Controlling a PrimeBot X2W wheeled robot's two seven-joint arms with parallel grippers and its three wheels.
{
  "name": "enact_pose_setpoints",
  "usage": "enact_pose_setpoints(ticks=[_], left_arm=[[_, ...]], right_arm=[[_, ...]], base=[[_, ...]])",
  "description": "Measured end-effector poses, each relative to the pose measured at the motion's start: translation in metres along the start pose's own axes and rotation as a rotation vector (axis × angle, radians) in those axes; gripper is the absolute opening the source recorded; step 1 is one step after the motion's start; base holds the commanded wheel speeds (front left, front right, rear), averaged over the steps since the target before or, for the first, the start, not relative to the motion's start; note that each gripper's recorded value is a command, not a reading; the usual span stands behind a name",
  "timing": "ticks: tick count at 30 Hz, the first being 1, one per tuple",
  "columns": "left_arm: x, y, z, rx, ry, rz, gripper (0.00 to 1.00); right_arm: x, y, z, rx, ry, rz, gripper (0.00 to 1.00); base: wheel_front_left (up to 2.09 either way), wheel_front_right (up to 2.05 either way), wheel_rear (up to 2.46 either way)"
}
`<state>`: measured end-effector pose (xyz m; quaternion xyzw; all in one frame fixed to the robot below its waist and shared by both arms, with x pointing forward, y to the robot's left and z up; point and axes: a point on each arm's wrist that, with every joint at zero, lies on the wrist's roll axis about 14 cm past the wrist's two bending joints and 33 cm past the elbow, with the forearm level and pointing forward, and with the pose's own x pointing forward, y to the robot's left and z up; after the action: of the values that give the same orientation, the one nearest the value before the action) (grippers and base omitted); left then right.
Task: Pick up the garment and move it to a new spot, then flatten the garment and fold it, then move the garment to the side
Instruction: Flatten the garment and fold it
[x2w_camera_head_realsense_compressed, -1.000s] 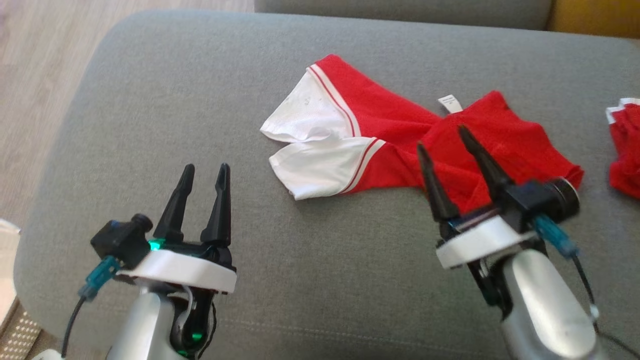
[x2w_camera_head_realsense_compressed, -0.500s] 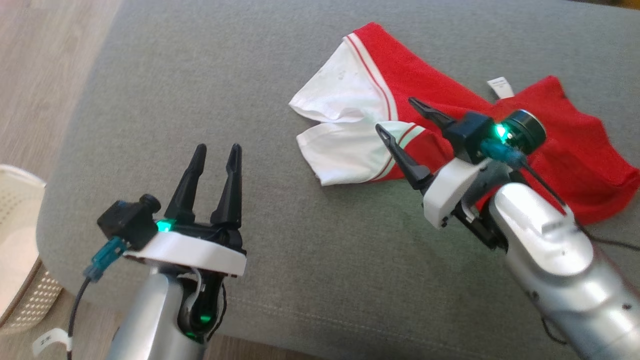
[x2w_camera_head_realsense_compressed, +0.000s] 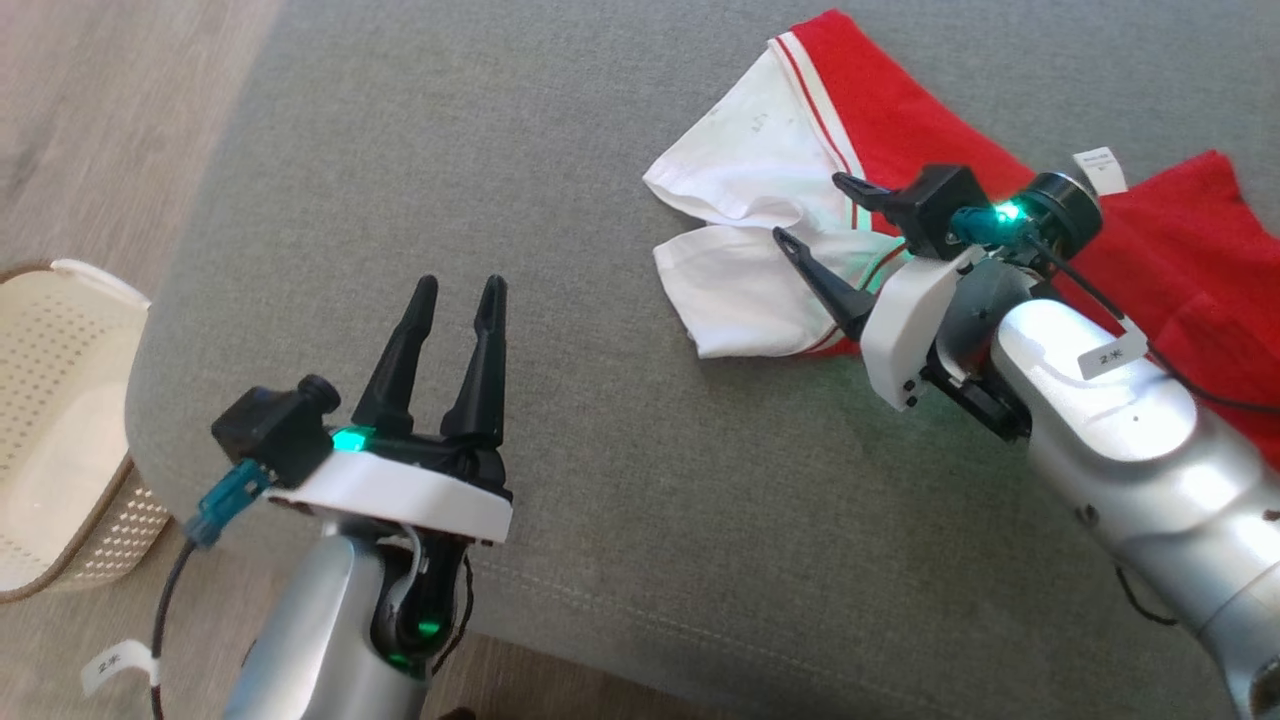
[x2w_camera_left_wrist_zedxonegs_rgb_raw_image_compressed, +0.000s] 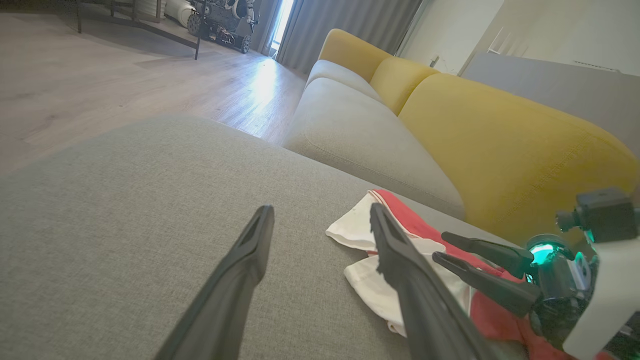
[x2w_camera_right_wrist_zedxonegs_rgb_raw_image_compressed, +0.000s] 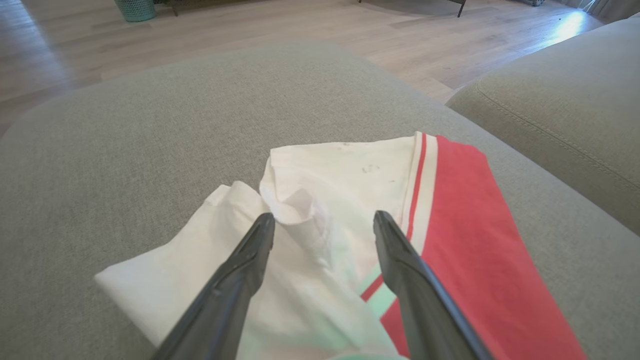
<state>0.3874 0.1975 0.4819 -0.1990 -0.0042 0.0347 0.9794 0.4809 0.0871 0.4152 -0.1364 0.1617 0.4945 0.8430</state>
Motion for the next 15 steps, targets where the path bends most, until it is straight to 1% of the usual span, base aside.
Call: enact_pose_setpoints(ticks=[6,7,9,10,15], left_arm=[[0.0,0.002,0.0,-0.003,0.001,0.007,1.0],[0.0,0.002,0.0,-0.003,0.002,0.012,1.0],[0.0,0.003,-0.001,-0.002,0.003,0.016,1.0],[0.0,0.004,-0.001,-0.001,0.004,0.017,1.0],[0.0,0.004,-0.001,-0.01,0.004,0.021,1.0]], right_arm=[[0.005,-0.004,-0.008,-0.012,0.033,0.012,1.0],[0.006,-0.003,-0.008,-0.013,0.037,0.017,0.58],[0.008,-0.003,-0.009,-0.01,0.042,0.022,0.1],[0.009,-0.003,-0.008,-0.005,0.041,0.023,0.0],[0.013,-0.008,0.001,0.002,0.014,0.023,0.0]], base=[[0.0,0.0,0.0],[0.0,0.0,0.0],[0.0,0.0,0.0],[0.0,0.0,0.0],[0.0,0.0,0.0]])
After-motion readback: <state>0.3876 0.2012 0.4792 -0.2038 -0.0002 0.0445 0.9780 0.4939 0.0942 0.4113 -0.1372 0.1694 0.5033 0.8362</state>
